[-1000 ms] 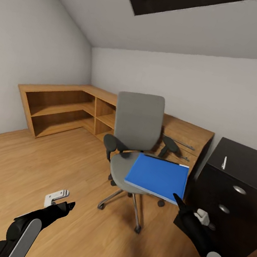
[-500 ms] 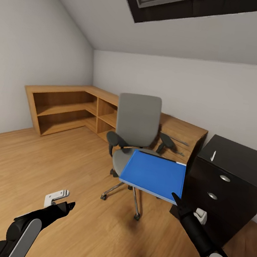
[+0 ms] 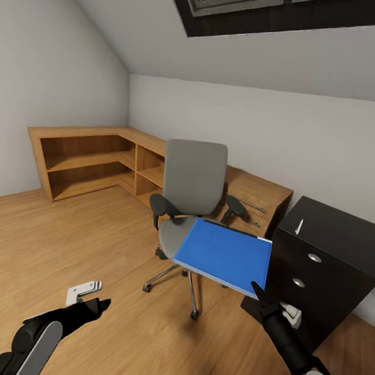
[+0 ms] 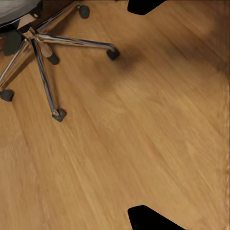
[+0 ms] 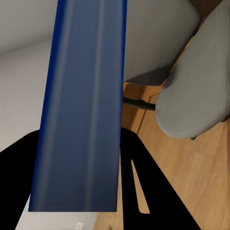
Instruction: In the bedroom, organize the workspace by keeping the computer under the desk, ensuring the monitor is on the desk, placing the keyboard on the desk next to the monitor, placing the mouse on the desk next to the keyboard, moving the folder from the swivel chair onto the desk next to the mouse, stacking the notebook on top of the folder with the pen on top of the notebook, and positioning the swivel chair next to the desk.
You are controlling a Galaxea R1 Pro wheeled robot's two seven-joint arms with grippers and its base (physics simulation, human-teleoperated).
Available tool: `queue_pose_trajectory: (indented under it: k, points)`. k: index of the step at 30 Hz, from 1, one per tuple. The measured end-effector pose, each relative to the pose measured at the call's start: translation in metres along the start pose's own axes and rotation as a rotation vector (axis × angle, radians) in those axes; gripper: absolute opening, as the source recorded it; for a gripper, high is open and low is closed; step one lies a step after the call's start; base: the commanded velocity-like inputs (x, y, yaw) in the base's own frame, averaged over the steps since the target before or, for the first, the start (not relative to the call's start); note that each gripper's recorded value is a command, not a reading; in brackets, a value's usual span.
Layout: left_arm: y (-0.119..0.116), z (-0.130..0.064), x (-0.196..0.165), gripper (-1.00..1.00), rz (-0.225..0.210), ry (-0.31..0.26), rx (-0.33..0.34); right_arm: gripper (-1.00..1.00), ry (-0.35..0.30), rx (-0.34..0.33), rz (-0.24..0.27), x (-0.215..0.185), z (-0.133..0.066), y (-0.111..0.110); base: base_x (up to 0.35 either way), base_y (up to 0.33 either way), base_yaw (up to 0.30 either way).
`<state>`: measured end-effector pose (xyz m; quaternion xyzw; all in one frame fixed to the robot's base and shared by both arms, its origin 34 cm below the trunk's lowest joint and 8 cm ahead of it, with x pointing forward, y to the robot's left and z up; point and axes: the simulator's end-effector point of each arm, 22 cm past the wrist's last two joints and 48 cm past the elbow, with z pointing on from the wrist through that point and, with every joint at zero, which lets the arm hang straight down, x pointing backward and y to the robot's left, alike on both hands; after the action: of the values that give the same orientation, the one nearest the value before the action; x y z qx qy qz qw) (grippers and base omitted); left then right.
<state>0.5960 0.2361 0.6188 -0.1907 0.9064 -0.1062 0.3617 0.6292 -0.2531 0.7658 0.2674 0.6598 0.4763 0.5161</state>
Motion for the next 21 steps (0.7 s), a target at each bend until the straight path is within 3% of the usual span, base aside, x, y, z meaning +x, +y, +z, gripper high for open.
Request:
queue_pose_trajectory:
  k: [3, 6, 10, 13, 17, 21]
  points:
    - [-0.001, 0.002, 0.01, 1.0, 0.007, 0.033, -0.006, -1.0, 0.0, 0.0, 0.0, -0.003, 0.001, 0.005, 0.0, 0.0, -0.253]
    - [-0.006, 0.009, 0.038, 1.0, 0.039, 0.105, -0.012, -1.0, 0.0, 0.0, -0.002, -0.006, 0.002, 0.011, 0.0, 0.0, -0.257]
    - [0.023, 0.023, 0.094, 1.0, 0.077, 0.228, -0.096, -1.0, 0.001, 0.005, -0.003, -0.009, 0.003, 0.017, 0.0, 0.0, -0.258]
    - [0.054, 0.03, 0.119, 1.0, 0.121, 0.24, -0.18, -1.0, 0.002, 0.006, -0.002, -0.012, 0.004, 0.022, 0.0, 0.0, -0.258]
    - [0.091, 0.036, 0.145, 1.0, 0.182, 0.187, -0.272, -1.0, 0.001, 0.005, -0.004, -0.016, 0.004, 0.029, 0.0, 0.0, -0.172]
    - [0.126, 0.027, 0.195, 1.0, 0.211, 0.241, -0.339, -1.0, 0.0, 0.005, -0.01, -0.022, 0.004, 0.036, 0.0, 0.0, -0.035]
